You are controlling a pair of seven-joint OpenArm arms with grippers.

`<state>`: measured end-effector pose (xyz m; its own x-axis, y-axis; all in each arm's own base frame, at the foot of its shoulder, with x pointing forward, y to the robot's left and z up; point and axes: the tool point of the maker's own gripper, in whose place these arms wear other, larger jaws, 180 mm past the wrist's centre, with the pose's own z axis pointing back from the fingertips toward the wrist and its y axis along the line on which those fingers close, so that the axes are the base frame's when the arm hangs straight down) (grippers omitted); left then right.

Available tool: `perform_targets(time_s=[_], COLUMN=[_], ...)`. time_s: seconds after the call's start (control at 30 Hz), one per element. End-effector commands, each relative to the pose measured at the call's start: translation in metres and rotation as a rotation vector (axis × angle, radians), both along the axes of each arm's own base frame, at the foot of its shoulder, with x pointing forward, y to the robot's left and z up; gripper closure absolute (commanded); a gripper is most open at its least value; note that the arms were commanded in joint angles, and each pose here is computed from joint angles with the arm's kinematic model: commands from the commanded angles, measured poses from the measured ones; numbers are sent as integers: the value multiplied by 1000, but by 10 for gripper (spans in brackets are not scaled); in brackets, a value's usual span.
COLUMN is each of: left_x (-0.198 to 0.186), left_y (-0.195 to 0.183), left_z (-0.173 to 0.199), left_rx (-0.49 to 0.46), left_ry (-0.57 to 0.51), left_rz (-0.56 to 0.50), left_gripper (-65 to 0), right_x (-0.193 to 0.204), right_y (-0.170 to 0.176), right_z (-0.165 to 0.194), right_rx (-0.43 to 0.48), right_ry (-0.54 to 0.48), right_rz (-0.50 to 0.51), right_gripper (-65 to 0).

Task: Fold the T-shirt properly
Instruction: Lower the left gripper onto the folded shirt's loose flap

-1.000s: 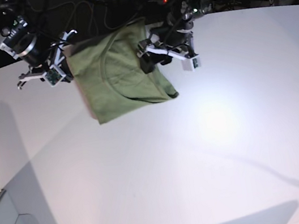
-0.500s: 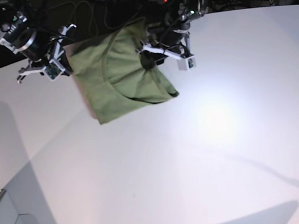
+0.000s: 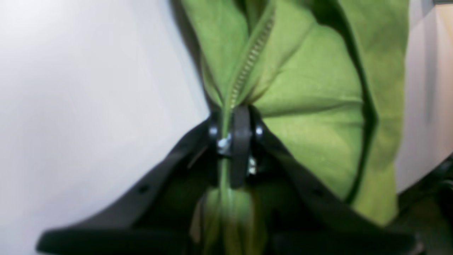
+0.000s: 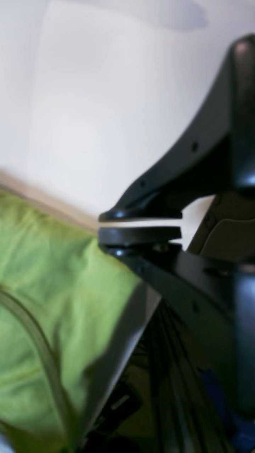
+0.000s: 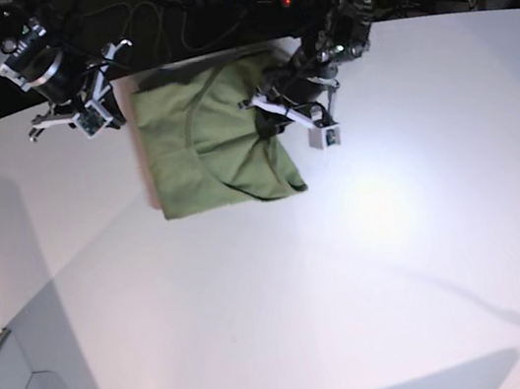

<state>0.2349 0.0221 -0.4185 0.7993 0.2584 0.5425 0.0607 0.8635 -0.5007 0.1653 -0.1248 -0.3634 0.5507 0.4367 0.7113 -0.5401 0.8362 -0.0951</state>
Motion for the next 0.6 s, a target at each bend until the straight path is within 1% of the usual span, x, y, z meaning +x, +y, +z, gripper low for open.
perform_targets(time_s=[0.0,0.13,0.33,0.37,0.47,0.57], left_x=[13,30,57,59,66,80], left_y=[-8,-31,-61,-67,-78,-82], left_z=[8,4,9,10,12,13], left_rx=[3,107,293,312,358,420], left_ry=[-43,-98,-221,-242,-292,-340], left_rz=[-40,-257,-576,-634,-790,-925], left_gripper=[0,0,0,0,0,0], right_x=[2,3,4,4,5,6], right_y=[4,4,4,2,-6,-22], right_z=[9,9,10,10,11,12], right_rx=[18,17,12,9,1,-12], right_ry=[-32,-33,-38,-39,-44,-49], right_rz=[22,23,23,19,-15,-82], right_gripper=[0,0,0,0,0,0])
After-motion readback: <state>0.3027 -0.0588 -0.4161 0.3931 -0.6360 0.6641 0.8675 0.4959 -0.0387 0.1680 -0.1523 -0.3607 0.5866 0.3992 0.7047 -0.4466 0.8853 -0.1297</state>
